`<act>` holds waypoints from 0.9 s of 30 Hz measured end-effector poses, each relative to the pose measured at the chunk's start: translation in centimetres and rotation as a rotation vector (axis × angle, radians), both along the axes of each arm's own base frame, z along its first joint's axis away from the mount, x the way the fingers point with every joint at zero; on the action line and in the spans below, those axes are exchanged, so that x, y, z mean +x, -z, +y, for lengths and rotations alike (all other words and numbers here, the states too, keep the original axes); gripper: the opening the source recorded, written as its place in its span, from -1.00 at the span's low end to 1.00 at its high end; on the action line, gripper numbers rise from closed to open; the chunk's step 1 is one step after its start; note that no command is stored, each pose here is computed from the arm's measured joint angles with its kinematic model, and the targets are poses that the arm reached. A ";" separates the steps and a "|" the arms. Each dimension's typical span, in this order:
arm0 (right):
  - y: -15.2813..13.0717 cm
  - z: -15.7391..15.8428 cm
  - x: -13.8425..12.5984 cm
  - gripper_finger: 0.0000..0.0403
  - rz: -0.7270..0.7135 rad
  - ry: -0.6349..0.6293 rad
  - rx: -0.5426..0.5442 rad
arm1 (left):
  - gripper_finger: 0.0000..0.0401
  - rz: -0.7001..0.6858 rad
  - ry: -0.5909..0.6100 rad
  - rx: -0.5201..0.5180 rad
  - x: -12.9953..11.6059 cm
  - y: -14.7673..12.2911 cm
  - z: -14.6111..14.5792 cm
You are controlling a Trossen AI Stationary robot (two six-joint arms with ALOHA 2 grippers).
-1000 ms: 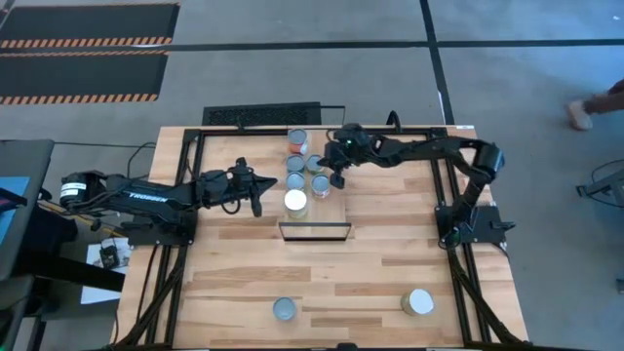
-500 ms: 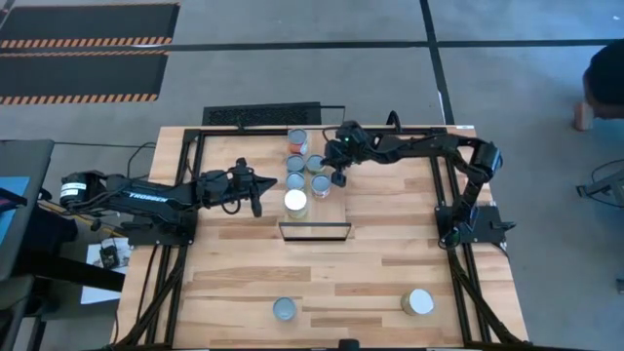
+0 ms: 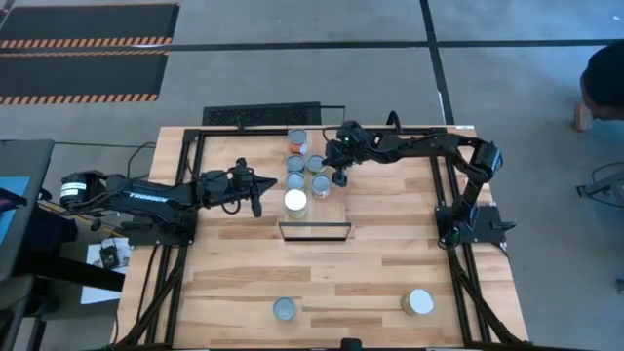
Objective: Pick and place cans onto a shelf
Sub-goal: Put the small canned mushrooms on the shelf aligned with the small tuna can, then put the large canned peas on the shelf aligned with the large canned mixed fruits
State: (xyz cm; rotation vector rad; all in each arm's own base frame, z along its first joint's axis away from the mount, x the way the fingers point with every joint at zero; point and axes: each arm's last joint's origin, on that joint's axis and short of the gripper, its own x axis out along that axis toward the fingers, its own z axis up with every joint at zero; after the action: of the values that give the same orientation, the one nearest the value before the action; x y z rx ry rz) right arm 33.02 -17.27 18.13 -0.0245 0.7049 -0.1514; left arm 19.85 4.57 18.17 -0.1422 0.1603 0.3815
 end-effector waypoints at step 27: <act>-3.3 6.8 -9.8 -0.98 -0.317 0.103 -0.123 | -0.99 0.056 0.337 0.138 -0.2 -1.7 -4.8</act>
State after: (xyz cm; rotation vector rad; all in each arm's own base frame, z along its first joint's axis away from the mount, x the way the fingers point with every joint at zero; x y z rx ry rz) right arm 23.24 -10.47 21.42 -0.0801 0.3794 -0.2909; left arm 19.63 -0.20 19.86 0.0328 0.2088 0.0603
